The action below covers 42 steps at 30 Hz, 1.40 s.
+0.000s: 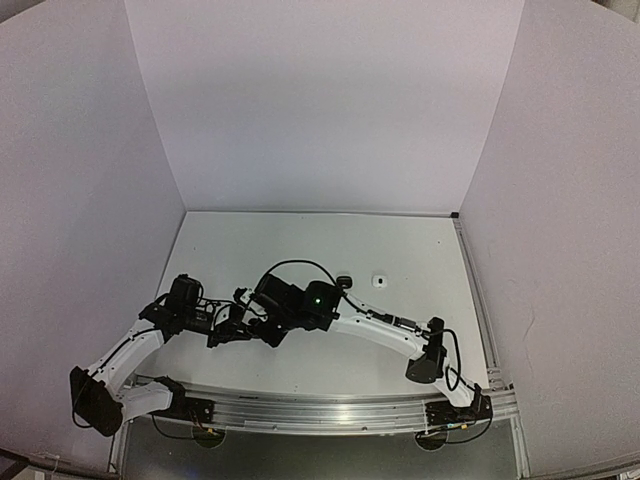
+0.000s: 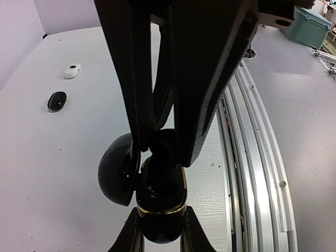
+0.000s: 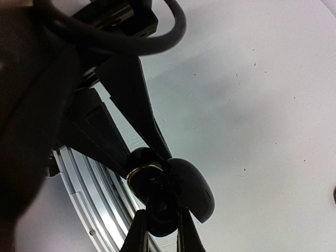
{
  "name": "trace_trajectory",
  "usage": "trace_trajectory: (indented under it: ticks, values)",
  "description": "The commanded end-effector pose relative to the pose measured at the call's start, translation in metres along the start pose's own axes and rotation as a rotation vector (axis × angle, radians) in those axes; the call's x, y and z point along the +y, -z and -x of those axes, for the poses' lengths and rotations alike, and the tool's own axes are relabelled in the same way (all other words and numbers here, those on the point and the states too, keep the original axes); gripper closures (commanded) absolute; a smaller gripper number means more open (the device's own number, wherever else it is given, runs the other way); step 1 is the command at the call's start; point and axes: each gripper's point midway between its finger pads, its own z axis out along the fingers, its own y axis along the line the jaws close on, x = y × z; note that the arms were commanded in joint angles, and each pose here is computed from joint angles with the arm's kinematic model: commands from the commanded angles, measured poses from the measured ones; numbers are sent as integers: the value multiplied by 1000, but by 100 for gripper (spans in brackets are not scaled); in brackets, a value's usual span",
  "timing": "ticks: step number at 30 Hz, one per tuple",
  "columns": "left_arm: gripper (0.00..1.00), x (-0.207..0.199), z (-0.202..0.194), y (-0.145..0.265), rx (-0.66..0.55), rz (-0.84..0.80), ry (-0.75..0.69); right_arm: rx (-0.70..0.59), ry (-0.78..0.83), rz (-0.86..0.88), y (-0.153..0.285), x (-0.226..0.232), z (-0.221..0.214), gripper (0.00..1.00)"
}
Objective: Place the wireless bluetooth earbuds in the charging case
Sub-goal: Insert the left earbud into the left side groove of the charging case.
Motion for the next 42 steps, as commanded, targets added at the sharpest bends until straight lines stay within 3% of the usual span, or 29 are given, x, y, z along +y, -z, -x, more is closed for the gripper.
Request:
trace_trajectory:
  ticks: [1,17,24,30,42]
  values:
    - [100,-11,18,4,-64,-41,-65,-111,19,27,27,5,27,100]
    - [100,-11,20,6,-49,-40,-115,-71,49,51,-3,9,21,100]
    - [100,-4,21,2,-44,-33,-97,-110,54,2,-14,1,32,100]
    - [100,-4,34,3,-114,-29,-72,-140,51,-14,-12,-1,39,88]
    - [100,-12,41,6,-150,-57,-70,-150,47,-15,-12,-2,40,81]
